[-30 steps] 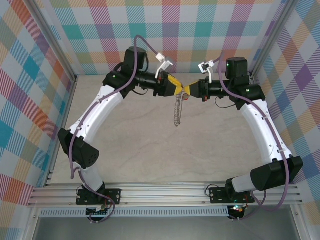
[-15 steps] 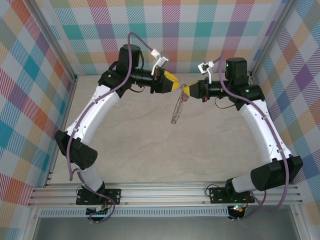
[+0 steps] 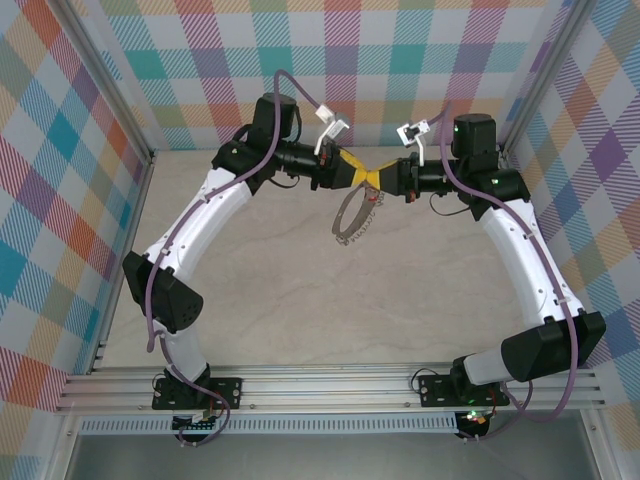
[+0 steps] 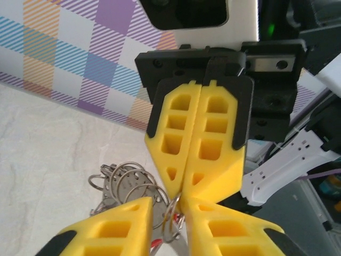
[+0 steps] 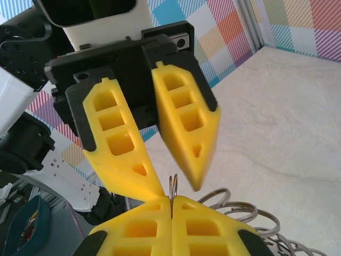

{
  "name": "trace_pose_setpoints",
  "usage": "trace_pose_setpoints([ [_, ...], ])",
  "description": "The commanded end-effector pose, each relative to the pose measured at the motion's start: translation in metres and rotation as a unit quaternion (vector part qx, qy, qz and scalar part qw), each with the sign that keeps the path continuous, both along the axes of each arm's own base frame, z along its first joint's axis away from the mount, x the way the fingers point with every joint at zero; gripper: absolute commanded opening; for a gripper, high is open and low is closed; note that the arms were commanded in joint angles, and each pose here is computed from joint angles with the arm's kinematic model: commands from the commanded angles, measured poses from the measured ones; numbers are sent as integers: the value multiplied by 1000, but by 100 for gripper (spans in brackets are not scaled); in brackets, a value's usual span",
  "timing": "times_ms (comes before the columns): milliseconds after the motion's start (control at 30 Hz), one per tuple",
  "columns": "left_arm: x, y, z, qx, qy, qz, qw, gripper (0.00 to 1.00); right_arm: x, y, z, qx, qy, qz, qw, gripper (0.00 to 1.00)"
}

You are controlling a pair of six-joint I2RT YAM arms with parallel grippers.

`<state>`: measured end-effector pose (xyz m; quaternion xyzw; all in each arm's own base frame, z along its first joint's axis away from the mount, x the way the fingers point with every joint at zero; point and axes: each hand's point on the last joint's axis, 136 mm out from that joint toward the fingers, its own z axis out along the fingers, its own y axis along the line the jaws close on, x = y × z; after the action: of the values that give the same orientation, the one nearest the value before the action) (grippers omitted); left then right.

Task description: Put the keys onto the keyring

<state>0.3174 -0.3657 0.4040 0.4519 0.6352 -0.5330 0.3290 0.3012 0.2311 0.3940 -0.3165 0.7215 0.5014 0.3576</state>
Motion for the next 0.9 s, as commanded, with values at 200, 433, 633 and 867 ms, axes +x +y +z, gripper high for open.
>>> trace_pose_setpoints([
  [200,-21,-10,17,-22,-14,-39,999,0,-6,4,10,17,-14,20,1000,0],
  [433,-13,-14,22,-43,-14,-3,999,0,-3,1,13,18,-17,3,1000,7],
  [633,-4,-7,39,-83,-35,49,995,0,-2,-16,19,32,-23,-30,999,39],
  [867,-9,-4,48,-98,-37,49,993,0,0,-27,11,45,-13,-47,998,41],
])
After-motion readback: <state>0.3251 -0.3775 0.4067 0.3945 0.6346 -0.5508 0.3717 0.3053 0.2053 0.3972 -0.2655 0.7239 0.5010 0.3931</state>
